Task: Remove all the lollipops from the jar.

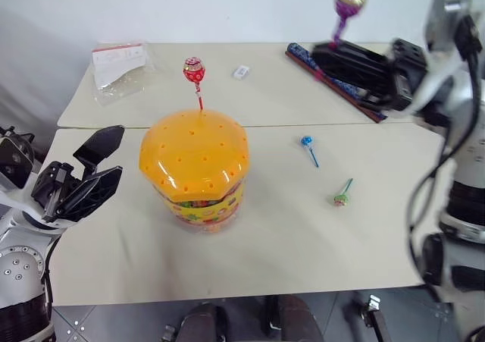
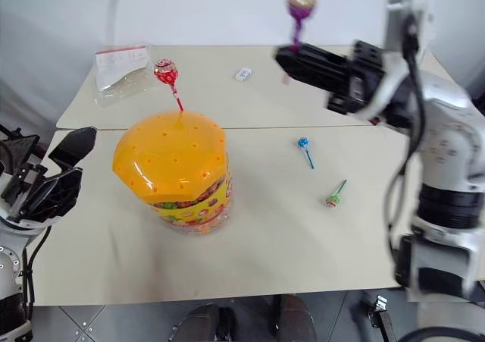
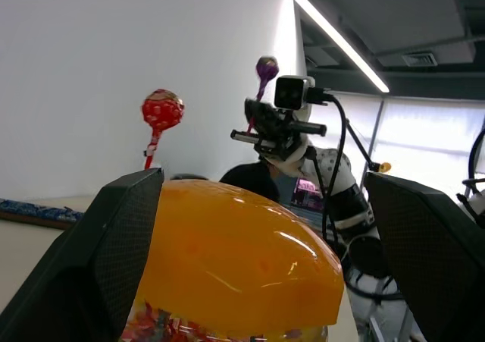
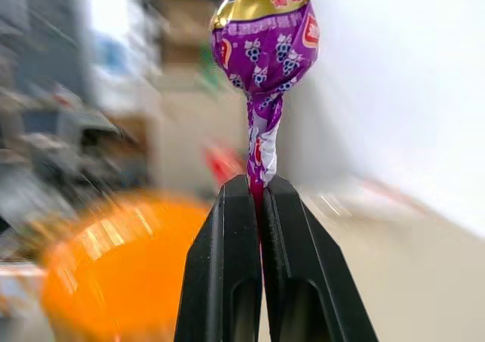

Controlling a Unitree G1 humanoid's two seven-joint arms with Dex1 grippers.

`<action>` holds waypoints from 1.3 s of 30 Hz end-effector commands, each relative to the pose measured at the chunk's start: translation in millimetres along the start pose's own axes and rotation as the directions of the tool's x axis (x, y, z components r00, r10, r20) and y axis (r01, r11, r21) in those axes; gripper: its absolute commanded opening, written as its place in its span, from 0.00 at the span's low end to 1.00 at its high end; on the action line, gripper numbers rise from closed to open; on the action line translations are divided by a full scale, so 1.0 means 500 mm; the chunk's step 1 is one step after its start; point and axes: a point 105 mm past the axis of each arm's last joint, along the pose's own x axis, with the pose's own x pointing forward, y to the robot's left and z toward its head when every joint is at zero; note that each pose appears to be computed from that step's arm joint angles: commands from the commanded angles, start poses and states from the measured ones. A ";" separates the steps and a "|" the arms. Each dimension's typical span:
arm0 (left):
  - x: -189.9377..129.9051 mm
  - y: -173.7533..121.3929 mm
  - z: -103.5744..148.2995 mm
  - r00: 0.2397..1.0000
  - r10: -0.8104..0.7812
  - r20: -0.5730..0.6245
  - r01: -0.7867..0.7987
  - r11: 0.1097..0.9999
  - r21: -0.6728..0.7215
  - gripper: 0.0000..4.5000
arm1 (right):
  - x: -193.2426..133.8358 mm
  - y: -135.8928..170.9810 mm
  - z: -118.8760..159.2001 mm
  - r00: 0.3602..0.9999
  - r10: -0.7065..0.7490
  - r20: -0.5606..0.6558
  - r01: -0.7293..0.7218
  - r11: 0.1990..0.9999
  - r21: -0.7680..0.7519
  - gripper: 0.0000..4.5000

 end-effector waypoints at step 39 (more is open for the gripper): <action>-0.106 0.005 0.026 0.963 0.263 0.056 -0.266 0.963 0.053 1.00 | 0.254 0.097 0.011 0.951 0.296 0.089 -0.295 0.955 -0.022 0.66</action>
